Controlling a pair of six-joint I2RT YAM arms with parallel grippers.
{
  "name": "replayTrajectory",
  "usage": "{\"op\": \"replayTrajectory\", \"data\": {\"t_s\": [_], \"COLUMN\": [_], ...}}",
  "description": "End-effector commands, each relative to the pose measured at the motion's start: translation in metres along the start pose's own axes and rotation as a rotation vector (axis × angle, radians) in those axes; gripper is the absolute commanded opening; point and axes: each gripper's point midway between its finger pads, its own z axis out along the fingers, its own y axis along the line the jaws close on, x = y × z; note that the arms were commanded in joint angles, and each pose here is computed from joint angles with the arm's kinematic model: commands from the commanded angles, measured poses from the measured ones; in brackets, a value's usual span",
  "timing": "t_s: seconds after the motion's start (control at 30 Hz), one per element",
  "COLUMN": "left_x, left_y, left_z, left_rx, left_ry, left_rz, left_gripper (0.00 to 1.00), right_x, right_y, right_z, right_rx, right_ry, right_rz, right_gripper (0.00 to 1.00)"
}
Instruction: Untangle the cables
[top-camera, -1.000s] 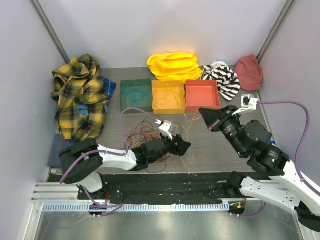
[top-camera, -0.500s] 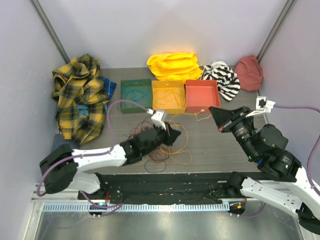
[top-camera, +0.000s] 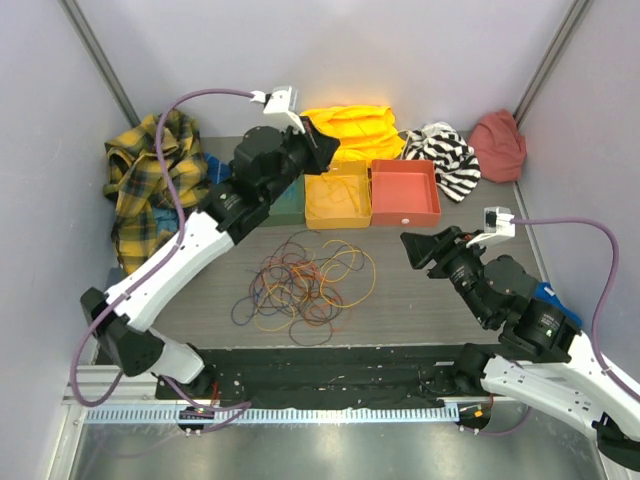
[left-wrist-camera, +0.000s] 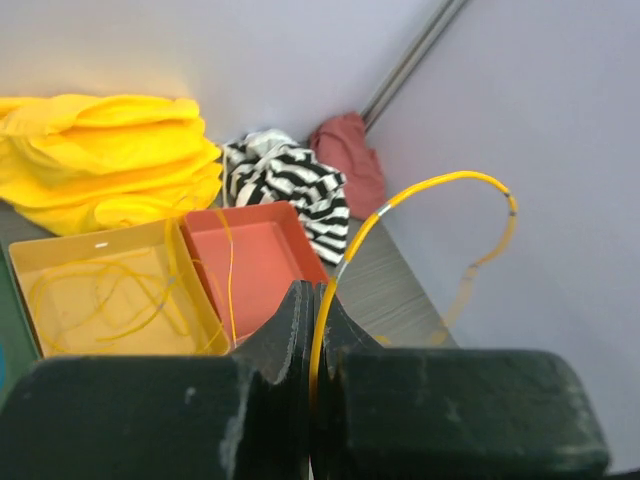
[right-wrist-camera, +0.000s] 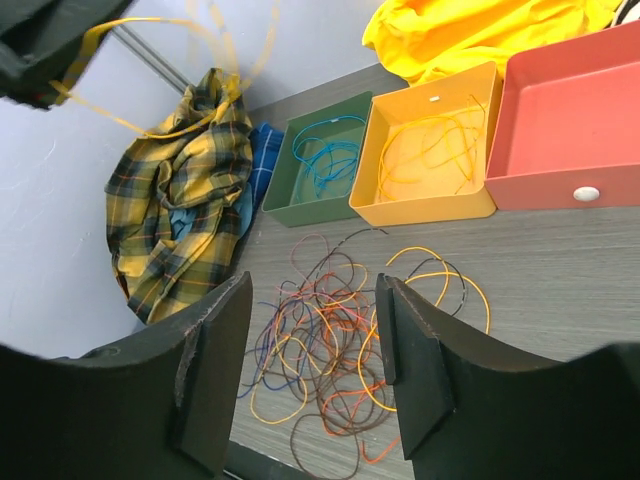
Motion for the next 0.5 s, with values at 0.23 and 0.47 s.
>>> {"op": "replayTrajectory", "data": {"t_s": [0.23,0.47], "left_x": [0.027,0.066], "left_y": [0.061,0.105], "left_z": [0.063,0.100], "left_rx": [-0.109,-0.168], "left_ry": [0.158,0.222], "left_rz": [-0.009,-0.044], "left_gripper": [0.00,0.00], "right_x": [-0.006,-0.004], "right_y": [-0.014,-0.026], "right_z": [-0.009,-0.013], "right_rx": [0.036,0.064], "right_ry": [-0.034,-0.041], "right_rz": [-0.006,-0.032], "right_gripper": [0.61,0.59]}}
